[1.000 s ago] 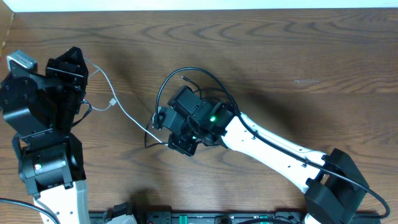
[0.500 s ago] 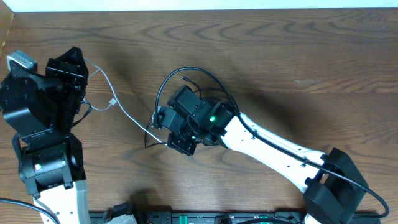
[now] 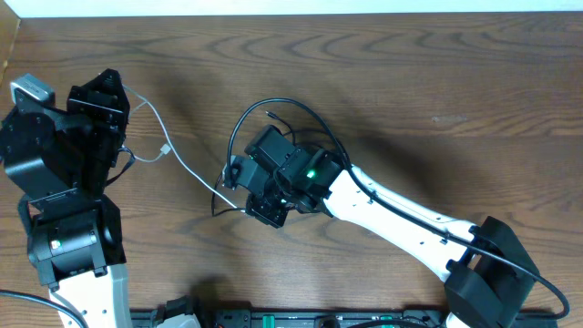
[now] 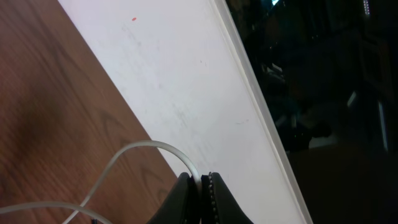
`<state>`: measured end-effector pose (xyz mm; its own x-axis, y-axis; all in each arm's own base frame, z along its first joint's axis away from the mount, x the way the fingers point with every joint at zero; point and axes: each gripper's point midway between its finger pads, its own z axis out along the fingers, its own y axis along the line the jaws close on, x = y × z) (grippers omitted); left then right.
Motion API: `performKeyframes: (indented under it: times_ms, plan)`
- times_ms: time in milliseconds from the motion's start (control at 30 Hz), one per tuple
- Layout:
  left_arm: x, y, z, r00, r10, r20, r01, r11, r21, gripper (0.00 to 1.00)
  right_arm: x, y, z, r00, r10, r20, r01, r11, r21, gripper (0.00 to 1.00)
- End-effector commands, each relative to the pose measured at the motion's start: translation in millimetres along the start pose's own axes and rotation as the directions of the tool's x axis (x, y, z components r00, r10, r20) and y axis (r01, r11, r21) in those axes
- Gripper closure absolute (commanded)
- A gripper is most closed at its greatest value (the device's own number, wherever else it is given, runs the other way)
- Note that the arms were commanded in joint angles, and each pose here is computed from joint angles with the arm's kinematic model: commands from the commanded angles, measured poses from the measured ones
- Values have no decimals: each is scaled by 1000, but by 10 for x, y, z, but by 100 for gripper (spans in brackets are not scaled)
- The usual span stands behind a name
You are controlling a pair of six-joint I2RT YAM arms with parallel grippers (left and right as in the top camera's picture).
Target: Untangle cables
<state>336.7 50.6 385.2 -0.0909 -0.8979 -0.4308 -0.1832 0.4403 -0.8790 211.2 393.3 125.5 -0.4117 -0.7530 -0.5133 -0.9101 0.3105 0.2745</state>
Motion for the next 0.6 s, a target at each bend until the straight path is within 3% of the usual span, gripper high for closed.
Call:
performKeyframes:
  times_ms: [0, 367, 467, 567]
  plan:
    - [-32, -53, -13, 1000, 27, 5, -27, 1000, 11, 92, 79, 41, 57, 1000, 8, -29, -9, 1000, -15, 87]
    - [-32, -52, -13, 1000, 27, 5, -27, 1000, 11, 93, 78, 37, 64, 1000, 8, -29, -8, 1000, -14, 89]
    - [-32, -52, -13, 1000, 27, 5, -27, 1000, 11, 93, 78, 37, 64, 1000, 8, -29, -8, 1000, -14, 99]
    - [-28, -46, -13, 1000, 26, 4, -26, 1000, 9, 93, 77, 37, 64, 1000, 8, -29, -8, 1000, -15, 99]
